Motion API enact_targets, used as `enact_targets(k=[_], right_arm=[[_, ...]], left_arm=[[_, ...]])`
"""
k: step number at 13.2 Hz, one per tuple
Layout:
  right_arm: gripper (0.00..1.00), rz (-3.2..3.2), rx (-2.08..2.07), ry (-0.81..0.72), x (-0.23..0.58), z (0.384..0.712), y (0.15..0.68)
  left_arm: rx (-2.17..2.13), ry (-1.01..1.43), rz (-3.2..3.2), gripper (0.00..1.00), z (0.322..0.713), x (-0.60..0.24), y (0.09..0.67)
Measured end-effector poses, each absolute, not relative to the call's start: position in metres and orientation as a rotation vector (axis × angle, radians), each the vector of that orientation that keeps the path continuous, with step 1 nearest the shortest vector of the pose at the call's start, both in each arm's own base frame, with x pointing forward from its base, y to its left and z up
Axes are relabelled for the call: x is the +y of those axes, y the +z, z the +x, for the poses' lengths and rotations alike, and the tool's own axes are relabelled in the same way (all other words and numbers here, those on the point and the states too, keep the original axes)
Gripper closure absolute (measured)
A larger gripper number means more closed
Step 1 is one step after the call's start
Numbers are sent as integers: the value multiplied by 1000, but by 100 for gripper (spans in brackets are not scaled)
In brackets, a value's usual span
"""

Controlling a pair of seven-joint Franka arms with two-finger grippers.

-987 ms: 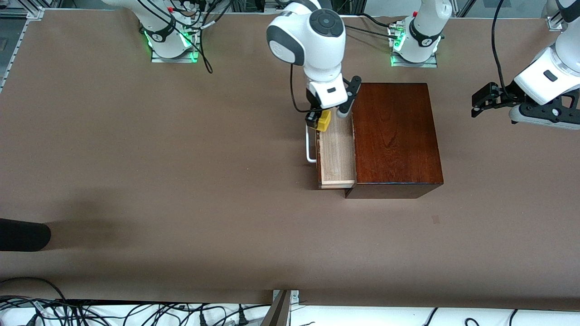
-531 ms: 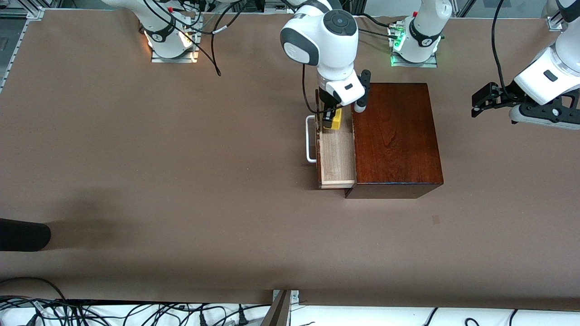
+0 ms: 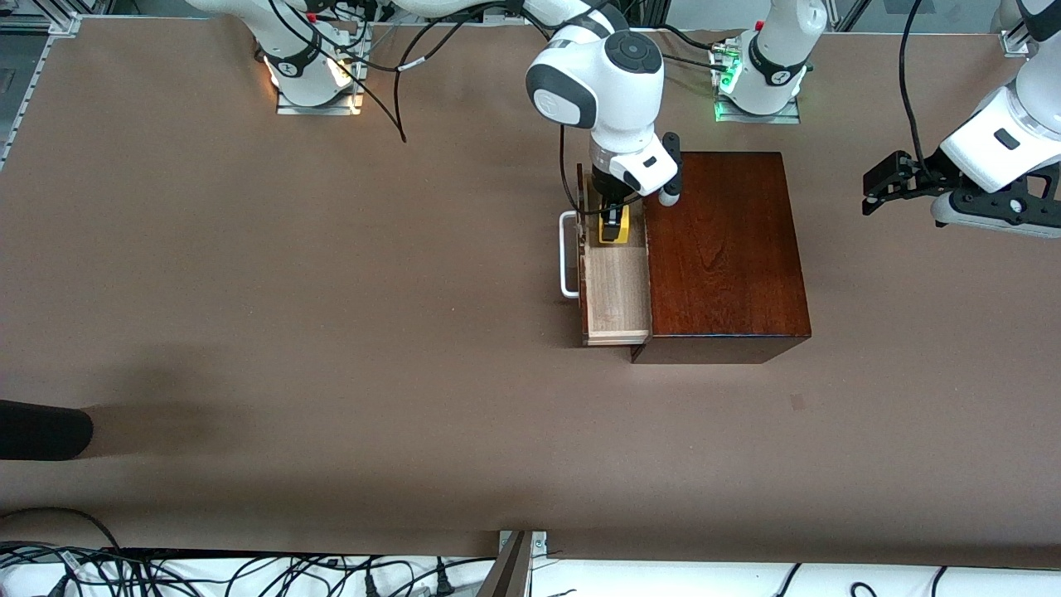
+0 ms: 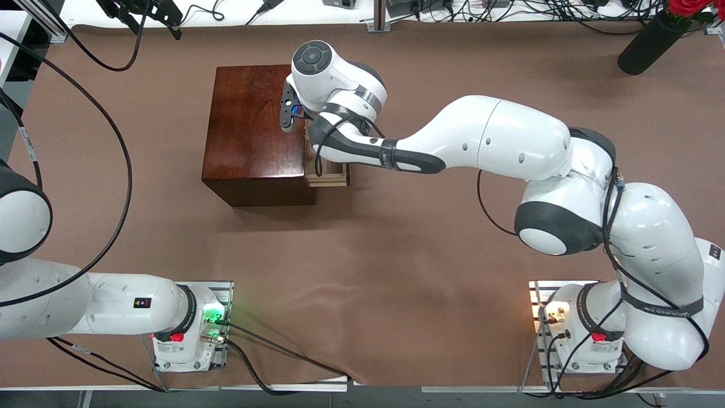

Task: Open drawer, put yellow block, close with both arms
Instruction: 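Lower the yellow cube into the drawer with the right gripper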

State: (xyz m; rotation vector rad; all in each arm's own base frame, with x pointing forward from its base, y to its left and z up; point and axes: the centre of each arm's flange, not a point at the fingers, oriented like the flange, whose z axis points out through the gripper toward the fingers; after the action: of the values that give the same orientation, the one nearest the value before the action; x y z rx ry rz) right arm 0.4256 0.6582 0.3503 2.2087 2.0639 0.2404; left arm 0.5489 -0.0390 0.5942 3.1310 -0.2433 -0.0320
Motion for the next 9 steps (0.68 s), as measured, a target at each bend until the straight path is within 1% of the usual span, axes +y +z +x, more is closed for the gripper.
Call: enact_targets(k=[9], right_arm=[[44,2118,2105,194,658,428,315]], left_arm=[[-243,-31,3131,0,549,-39,594]])
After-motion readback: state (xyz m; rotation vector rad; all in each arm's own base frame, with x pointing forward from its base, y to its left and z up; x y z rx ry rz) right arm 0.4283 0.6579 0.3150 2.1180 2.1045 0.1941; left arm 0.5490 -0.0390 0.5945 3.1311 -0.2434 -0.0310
